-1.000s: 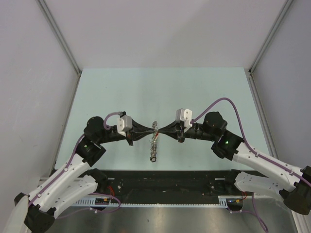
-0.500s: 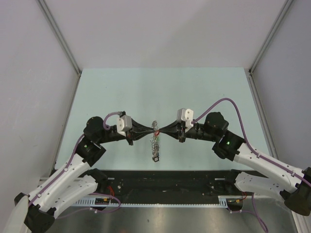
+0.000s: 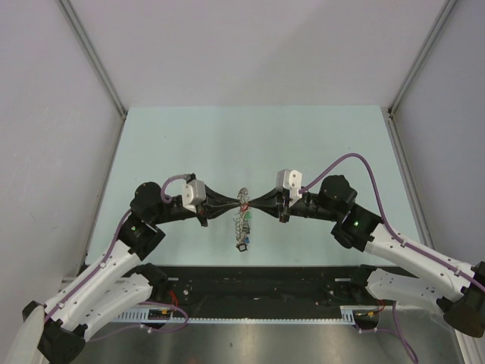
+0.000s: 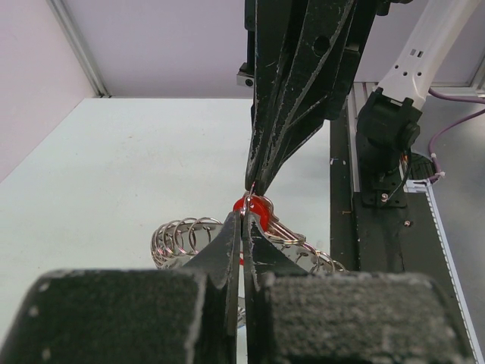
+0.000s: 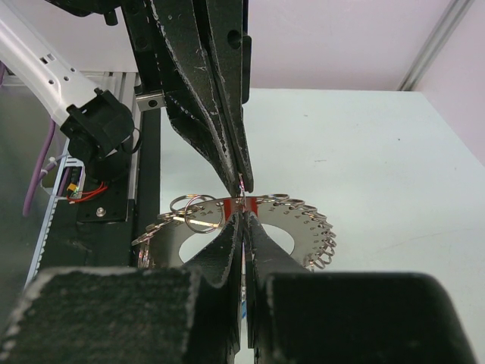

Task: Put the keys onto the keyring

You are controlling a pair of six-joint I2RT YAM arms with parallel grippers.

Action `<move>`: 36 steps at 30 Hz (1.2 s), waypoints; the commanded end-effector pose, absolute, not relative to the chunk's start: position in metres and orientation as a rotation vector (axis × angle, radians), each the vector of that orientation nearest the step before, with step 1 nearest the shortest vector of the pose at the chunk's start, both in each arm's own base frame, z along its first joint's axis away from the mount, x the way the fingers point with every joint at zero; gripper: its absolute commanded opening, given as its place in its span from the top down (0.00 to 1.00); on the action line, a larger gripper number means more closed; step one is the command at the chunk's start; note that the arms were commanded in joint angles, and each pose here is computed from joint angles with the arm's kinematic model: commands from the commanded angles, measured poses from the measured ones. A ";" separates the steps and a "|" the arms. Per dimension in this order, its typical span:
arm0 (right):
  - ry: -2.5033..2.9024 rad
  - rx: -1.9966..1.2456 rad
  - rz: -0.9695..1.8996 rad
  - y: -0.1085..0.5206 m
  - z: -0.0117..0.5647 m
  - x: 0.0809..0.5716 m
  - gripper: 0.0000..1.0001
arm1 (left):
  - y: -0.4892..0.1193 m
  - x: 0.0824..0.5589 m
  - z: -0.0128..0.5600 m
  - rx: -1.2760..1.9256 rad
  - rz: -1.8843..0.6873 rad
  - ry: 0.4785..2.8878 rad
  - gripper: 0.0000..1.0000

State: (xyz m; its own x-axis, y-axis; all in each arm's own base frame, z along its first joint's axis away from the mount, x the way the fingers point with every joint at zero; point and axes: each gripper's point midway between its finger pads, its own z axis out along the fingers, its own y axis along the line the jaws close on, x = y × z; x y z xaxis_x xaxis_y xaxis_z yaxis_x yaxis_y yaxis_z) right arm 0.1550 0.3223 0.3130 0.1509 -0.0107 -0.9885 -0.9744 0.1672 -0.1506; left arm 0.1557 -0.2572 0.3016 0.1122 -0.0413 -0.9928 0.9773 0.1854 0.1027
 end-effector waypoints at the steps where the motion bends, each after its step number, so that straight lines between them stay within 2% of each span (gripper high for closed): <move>1: 1.089 -1.123 0.987 0.321 0.345 0.151 1.00 | -0.255 0.154 0.324 1.068 -0.997 1.078 1.00; 36: 1.068 -1.142 1.029 0.329 0.344 0.146 1.00 | -0.258 0.147 0.323 1.101 -1.033 1.056 1.00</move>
